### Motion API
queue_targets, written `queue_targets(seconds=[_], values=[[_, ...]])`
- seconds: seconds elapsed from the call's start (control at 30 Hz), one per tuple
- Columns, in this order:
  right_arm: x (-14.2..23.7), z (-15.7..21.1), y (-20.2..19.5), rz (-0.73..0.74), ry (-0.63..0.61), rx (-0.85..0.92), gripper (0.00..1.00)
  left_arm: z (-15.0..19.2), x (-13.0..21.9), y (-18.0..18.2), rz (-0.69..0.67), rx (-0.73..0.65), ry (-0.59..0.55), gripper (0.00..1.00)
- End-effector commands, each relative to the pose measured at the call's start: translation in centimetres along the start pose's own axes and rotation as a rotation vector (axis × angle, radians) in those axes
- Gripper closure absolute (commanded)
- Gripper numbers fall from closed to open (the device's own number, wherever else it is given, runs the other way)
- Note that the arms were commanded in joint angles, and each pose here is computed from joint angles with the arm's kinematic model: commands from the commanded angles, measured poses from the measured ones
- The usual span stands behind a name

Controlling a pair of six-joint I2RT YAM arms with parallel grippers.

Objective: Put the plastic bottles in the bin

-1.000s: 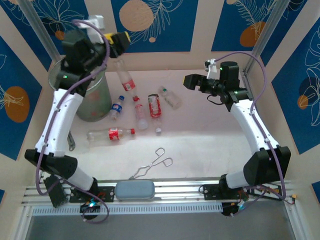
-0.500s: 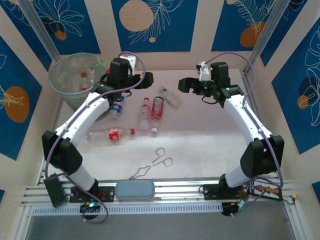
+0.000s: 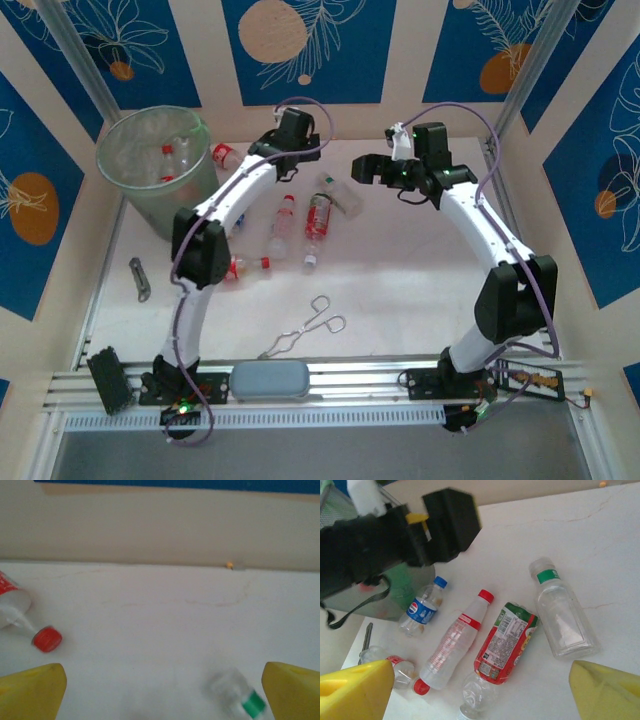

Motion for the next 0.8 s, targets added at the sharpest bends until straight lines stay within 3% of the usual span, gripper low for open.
queue_targets(seconds=[0.0,0.23,0.77], values=[[-0.3,-0.5,-0.2,-0.02,0.013,0.018,0.1,-0.6,-1.8,1.2,-0.144,0.029,-0.006,0.0],[-1.2,-0.7,-1.4,-0.012,0.034,0.006,0.1,-0.2,-6.3,5.1,-0.197,0.229,-0.02,0.0],[-2.7,-1.1,-3.3,-0.006,0.062,-0.028,0.1,4.3,-11.0,10.2,-0.35,0.442,0.08,0.0]])
Point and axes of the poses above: each hand's point on the last joint's axis, 136 mm out from that joint toward the fingers, its own x axis back along the fingers, its own y axis along the line the jaws close on, z = x × y, the point moved 10 cm from there along x, back along the fingers, and after that the axes turned 9 degrees about -x, right-handed, at the moved point
